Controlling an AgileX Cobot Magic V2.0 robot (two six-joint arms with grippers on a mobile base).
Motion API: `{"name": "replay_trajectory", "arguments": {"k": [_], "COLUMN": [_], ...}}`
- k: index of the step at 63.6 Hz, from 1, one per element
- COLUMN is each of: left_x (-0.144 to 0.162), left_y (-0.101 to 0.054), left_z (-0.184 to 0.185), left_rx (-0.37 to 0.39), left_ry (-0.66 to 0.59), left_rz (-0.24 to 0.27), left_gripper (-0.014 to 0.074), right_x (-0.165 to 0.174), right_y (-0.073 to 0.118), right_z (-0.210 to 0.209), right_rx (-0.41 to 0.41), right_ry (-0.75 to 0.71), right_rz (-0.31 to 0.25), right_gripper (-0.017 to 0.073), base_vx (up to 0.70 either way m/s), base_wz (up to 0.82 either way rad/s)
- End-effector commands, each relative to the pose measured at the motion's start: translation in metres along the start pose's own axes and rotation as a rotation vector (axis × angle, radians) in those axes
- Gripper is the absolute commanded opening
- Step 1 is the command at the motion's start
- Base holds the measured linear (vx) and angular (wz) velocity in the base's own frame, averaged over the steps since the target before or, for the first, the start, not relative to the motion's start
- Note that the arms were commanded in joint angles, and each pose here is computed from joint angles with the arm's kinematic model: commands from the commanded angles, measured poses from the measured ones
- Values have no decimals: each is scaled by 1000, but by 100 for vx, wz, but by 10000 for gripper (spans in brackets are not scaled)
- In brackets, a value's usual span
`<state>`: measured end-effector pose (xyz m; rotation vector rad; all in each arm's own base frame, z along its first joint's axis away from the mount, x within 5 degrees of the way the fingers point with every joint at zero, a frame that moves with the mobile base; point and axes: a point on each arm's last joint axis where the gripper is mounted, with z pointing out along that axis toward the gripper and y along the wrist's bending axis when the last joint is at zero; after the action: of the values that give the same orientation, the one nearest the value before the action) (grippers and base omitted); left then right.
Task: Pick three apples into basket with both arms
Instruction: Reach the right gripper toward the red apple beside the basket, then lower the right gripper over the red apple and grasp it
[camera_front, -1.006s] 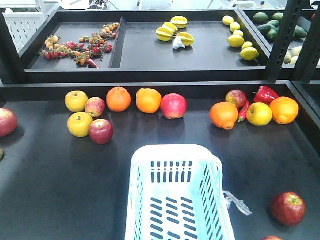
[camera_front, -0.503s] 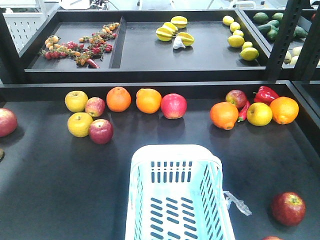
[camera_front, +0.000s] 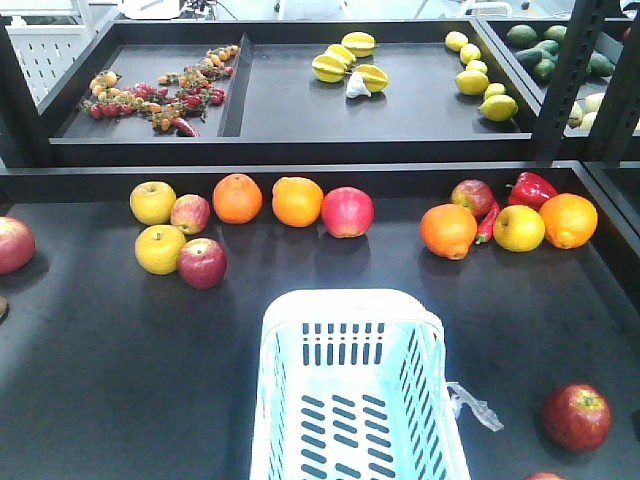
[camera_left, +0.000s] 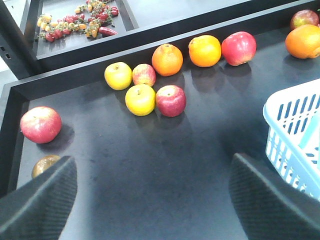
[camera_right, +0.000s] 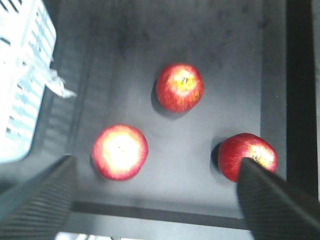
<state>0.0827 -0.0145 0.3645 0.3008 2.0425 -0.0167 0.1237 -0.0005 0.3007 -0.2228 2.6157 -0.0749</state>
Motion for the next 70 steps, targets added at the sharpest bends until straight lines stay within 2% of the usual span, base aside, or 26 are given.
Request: {"name": "replay_trajectory", "arguments": {"k": [1, 14, 27, 31, 36, 40, 59, 70], "left_x": [-11, -11, -11, -11, -11, -11, -11, -11], "left_y": [0, 0, 0, 0, 0, 0, 0, 0], "left_z": [-3, -3, -3, -3, -3, -3, -3, -3], "left_rx": [2, 2, 2, 2, 2, 2, 2, 2], "left_ry": [-79, -79, -79, -79, -79, -79, -79, -79], "left_rz": [-3, -3, -3, -3, -3, -3, -3, -3], "left_gripper": [585, 585, 585, 585, 585, 585, 585, 585], "right_x": [-13, -24, -13, -8, -1, 3, 5, 4], "right_y": [-2, 5, 8, 13, 23, 28, 29, 29], "right_z": [3, 26, 61, 72, 82, 87, 95, 113], "right_rx": [-3, -112, -138, -144, -156, -156, -138, -144], "right_ry": [-21, 58, 155, 140, 116, 104, 54, 126], "right_rz": [-17, -63, -79, -123, -228, -267, -262, -265], "right_gripper": [666, 612, 599, 599, 599, 599, 599, 599], "base_vx": [0, 0, 0, 0, 0, 0, 0, 0], "base_wz": [0, 0, 0, 0, 0, 0, 0, 0]}}
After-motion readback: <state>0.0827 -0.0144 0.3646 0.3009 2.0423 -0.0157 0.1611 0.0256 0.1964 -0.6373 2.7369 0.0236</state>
